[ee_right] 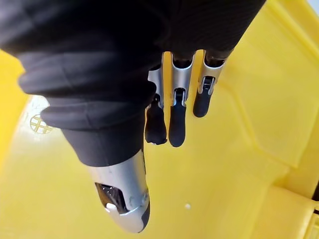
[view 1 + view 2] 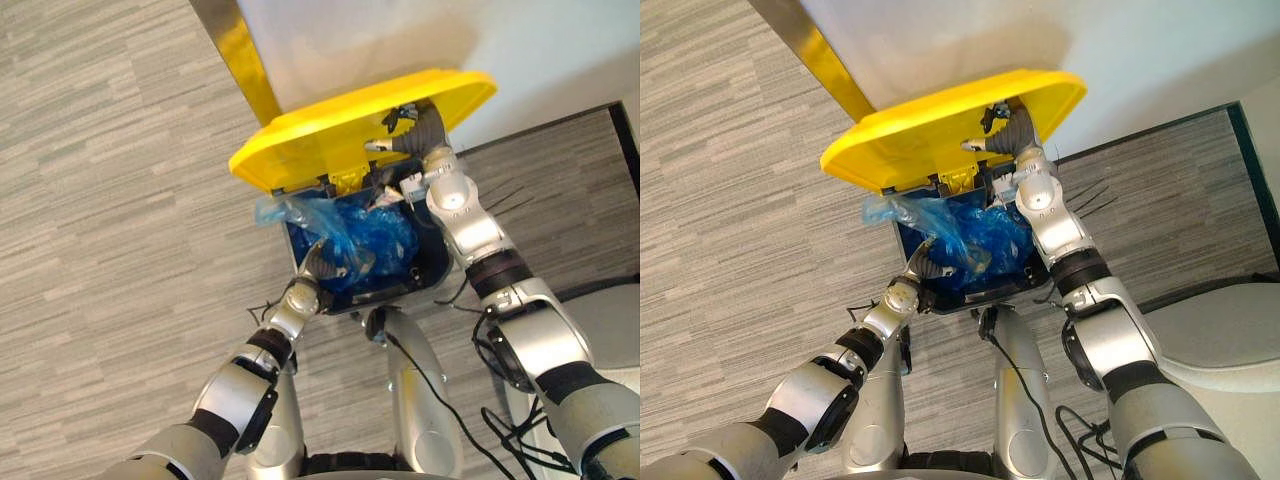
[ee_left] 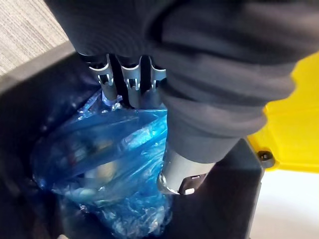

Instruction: Gather rubbish on tea table into small bin, then transfer packed bag to large trash can.

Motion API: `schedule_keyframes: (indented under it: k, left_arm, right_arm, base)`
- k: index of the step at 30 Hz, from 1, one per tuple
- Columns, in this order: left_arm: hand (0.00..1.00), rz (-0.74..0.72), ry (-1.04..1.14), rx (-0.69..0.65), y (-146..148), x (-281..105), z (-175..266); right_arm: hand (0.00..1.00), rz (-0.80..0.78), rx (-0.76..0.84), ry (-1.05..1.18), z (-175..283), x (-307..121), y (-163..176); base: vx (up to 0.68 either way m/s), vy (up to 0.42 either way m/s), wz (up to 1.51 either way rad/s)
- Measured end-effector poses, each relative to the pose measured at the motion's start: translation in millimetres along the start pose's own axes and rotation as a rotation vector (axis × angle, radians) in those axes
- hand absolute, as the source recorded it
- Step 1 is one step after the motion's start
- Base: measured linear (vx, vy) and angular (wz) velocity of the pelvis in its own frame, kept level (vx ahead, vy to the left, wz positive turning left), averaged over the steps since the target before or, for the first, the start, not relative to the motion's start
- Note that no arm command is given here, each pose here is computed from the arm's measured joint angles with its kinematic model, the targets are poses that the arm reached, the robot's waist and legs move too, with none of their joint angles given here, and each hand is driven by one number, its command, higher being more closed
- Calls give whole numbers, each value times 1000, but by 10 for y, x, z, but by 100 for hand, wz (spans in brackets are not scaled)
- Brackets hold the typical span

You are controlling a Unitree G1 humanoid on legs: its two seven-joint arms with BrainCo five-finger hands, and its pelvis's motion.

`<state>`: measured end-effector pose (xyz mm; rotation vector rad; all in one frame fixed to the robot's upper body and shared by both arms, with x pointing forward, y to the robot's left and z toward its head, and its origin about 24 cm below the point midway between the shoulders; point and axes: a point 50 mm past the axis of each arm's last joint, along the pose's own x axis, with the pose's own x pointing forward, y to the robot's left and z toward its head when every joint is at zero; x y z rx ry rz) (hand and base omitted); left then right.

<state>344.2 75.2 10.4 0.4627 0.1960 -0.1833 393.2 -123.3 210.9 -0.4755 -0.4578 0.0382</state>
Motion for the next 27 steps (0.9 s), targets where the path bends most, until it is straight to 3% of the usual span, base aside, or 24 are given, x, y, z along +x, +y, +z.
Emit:
schedule_keyframes:
  k: [3, 11, 14, 17, 19, 22, 27]
  left_arm:
    - [0, 8, 24, -5, 18, -66, -144]
    - [0, 78, 122, -68, 200, -480, -788]
    - [0, 142, 267, -120, 382, -867, -1303]
    - [0, 207, 398, -187, 495, -1321, -1711]
    - [0, 211, 483, -216, 480, -1678, -1941]
    - [0, 189, 485, -240, 426, -1823, -1962]
    - [0, 170, 486, -353, 173, -1926, -1934]
  right_arm:
    - [0, 35, -17, 70, -263, -196, 59]
    - [0, 68, 88, 329, -998, -1251, 305]
    - [0, 111, 149, 509, -1289, -1859, 482]
    - [0, 100, 155, 707, -1534, -2520, 436]
    - [0, 78, 164, 903, -1689, -3146, 377]
    - [0, 96, 153, 1089, -1750, -3722, 400]
    - [0, 110, 159, 1248, -1785, -4164, 411]
  base:
    - [-3, 51, 13]
    - [-32, 132, -5]
    - [-96, 223, -63]
    - [-141, 149, -41]
    - [6, 76, -1]
    - [-11, -62, 5]
    - [0, -107, -37]
